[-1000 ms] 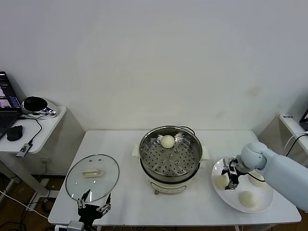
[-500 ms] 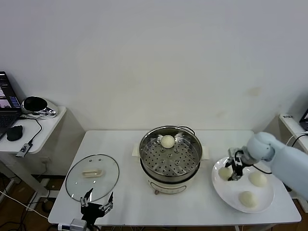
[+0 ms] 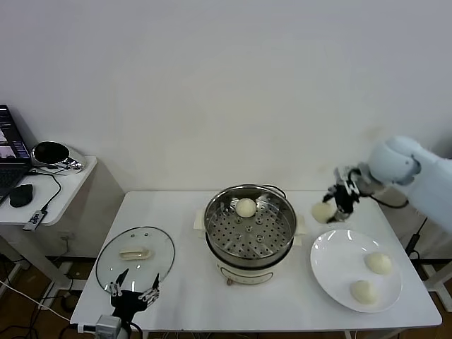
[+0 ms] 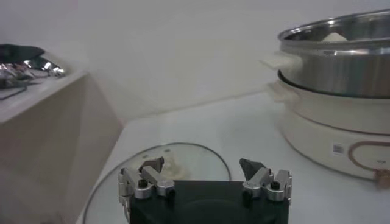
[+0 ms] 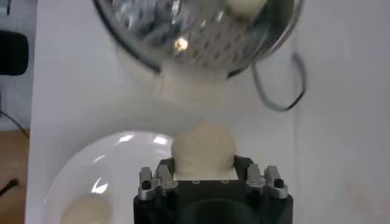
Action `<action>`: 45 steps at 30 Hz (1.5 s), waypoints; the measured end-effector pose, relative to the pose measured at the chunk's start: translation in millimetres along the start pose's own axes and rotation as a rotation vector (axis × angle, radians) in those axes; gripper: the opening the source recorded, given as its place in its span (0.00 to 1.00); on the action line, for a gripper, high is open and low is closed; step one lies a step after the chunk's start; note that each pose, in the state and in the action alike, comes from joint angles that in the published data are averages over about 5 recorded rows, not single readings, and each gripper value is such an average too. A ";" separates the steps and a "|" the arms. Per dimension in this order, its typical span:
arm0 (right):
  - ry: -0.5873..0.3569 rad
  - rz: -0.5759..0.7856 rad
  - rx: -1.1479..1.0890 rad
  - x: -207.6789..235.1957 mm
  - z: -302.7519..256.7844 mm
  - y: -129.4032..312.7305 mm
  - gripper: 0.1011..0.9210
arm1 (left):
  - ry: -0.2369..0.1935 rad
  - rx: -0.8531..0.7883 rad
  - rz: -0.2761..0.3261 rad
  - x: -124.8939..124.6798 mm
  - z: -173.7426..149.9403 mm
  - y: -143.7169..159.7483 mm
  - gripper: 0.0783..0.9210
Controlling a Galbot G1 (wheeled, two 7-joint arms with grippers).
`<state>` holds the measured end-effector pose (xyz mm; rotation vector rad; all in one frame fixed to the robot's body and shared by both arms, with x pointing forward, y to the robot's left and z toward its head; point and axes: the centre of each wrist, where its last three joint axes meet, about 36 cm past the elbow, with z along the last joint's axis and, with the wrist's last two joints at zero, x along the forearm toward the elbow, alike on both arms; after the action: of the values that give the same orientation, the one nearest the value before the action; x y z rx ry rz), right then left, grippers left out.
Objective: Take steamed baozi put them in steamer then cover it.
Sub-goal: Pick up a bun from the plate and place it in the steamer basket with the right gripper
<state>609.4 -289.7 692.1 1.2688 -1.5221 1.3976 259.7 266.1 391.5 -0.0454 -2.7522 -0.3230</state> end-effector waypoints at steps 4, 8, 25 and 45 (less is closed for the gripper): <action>-0.003 -0.018 0.038 -1.0 -42.2 -16.1 0.61 | 0.015 -0.006 -0.018 1.7 -2.1 3.0 0.88; 0.004 -0.038 0.073 -11.3 -84.1 -29.8 0.61 | 0.020 -0.003 -0.031 4.7 -5.6 5.1 0.88; 0.052 -0.124 0.203 -106.3 -225.2 -42.8 0.61 | -0.003 0.031 -0.052 14.9 -28.4 0.4 0.88; 0.057 -0.169 0.218 -162.8 -261.4 -26.7 0.69 | -0.005 0.045 -0.051 12.7 -34.8 -1.0 0.88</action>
<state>649.0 -0.2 591.5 1.4391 -1.2191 1.5048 260.2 256.9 427.5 0.0362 -2.7676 -0.2742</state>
